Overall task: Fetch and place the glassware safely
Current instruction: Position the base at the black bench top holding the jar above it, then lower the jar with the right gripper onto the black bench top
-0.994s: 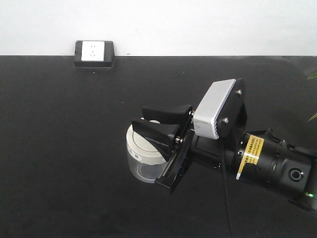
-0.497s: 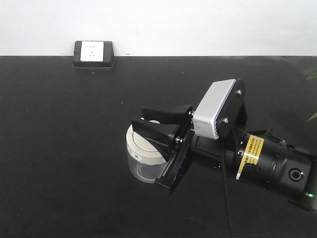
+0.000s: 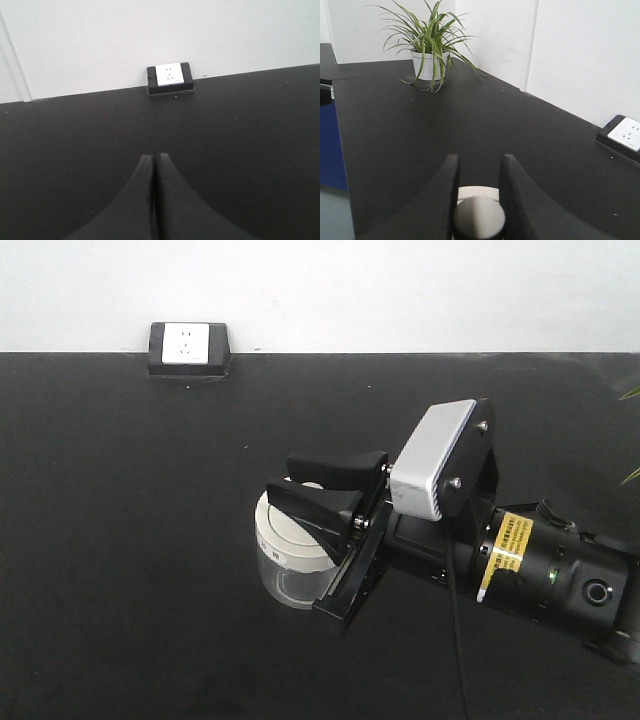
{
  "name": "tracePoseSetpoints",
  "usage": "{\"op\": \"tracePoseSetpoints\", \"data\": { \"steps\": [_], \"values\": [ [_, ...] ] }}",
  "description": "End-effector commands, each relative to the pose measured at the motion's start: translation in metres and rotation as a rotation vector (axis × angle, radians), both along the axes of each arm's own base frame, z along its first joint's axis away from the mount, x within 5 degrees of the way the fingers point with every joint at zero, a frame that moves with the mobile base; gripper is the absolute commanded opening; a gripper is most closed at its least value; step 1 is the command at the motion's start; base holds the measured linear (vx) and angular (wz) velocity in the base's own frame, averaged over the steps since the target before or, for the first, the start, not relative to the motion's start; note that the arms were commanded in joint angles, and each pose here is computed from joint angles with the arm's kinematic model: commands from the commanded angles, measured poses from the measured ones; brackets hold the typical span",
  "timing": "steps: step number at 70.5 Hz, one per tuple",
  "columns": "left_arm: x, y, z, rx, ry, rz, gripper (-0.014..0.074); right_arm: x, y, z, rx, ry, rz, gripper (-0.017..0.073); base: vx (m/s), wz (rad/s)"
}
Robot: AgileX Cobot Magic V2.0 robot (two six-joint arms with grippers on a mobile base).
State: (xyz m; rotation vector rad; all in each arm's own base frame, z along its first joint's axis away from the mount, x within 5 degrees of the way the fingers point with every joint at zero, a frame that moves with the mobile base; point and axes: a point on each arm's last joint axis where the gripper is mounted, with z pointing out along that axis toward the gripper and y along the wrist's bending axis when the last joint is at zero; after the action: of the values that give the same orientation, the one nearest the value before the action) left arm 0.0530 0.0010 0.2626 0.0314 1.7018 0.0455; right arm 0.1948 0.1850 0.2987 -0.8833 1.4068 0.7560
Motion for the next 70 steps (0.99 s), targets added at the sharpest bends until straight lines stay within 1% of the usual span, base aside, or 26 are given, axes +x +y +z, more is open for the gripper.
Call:
{"op": "tracePoseSetpoints", "data": {
  "steps": [1,53,61,70],
  "values": [
    [0.0004,-0.0007,0.0137,-0.009,-0.084,-0.009,-0.0007,-0.0043,-0.0011,0.0247,0.117,-0.062,0.031,-0.0003,0.0,0.0],
    [0.0004,-0.0007,0.0137,-0.009,-0.084,-0.009,-0.0007,-0.0041,-0.0012,0.0248,0.119,-0.06,0.028,-0.0003,0.0,0.0],
    [0.0004,-0.0007,0.0137,-0.009,-0.084,-0.009,-0.0007,-0.001,-0.0027,0.0229,0.109,-0.036,-0.01,-0.0003,0.0,0.0],
    [0.0004,-0.0007,0.0137,-0.009,-0.084,-0.009,-0.0007,0.0046,-0.0045,0.0186,0.071,-0.024,-0.062,-0.0001,0.0,0.0]
  ]
}}
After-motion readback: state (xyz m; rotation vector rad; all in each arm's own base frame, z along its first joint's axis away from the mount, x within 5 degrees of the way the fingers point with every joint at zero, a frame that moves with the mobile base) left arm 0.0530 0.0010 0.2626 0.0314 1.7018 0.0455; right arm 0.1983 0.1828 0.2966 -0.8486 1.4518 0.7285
